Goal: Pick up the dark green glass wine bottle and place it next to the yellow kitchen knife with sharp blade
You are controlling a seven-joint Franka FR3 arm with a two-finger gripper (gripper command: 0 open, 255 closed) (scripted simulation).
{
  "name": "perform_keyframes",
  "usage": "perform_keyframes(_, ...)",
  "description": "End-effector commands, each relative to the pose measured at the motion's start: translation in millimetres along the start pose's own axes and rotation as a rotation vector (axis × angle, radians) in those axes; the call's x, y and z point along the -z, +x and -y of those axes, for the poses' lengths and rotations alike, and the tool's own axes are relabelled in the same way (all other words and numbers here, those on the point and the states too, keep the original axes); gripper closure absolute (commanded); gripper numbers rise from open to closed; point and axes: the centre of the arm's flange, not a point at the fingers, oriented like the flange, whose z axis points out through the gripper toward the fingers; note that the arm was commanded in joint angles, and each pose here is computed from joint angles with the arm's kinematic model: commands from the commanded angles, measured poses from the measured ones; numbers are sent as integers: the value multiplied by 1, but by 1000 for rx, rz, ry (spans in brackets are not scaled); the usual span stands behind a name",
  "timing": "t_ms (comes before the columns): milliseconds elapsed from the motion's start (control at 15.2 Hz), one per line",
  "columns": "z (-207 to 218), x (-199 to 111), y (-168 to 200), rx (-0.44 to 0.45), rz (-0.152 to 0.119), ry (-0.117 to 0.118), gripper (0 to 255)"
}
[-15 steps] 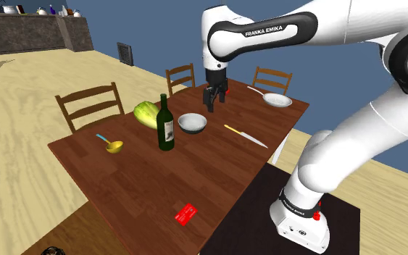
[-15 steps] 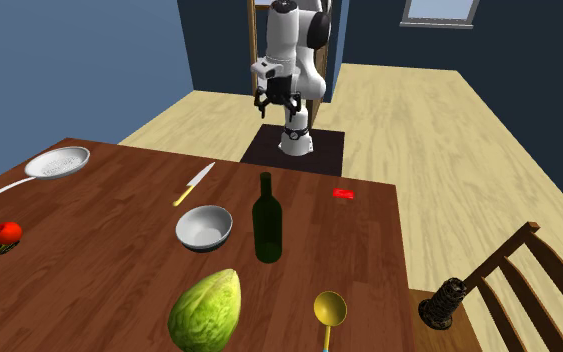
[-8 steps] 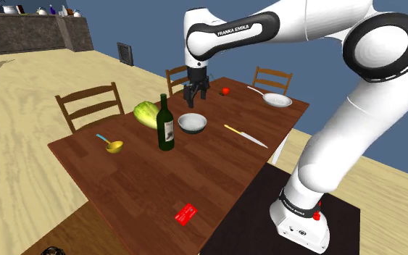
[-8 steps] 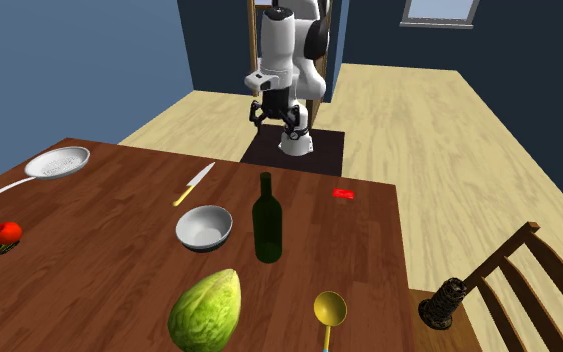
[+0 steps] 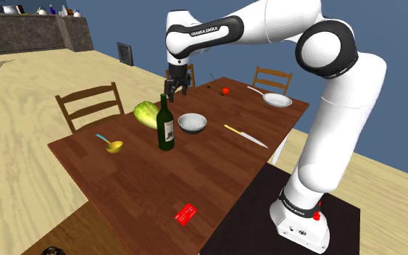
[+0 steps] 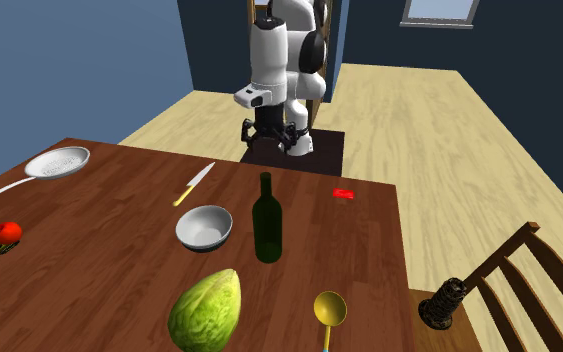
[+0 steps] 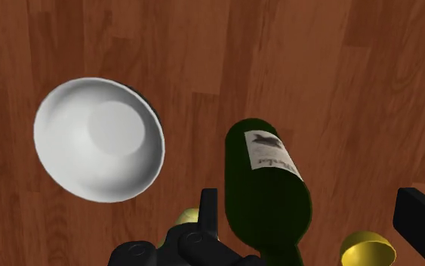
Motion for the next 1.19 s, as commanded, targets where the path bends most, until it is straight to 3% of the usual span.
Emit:
perform_keyframes(0,1,-1,24,2,-19,9,0)
perform_keyframes(264,0,-3,71,7,-55,25,0)
perform_keyframes(792,1,-43,73,7,-55,26,0)
perform_keyframes(1122,1,-43,73,7,-55,26,0)
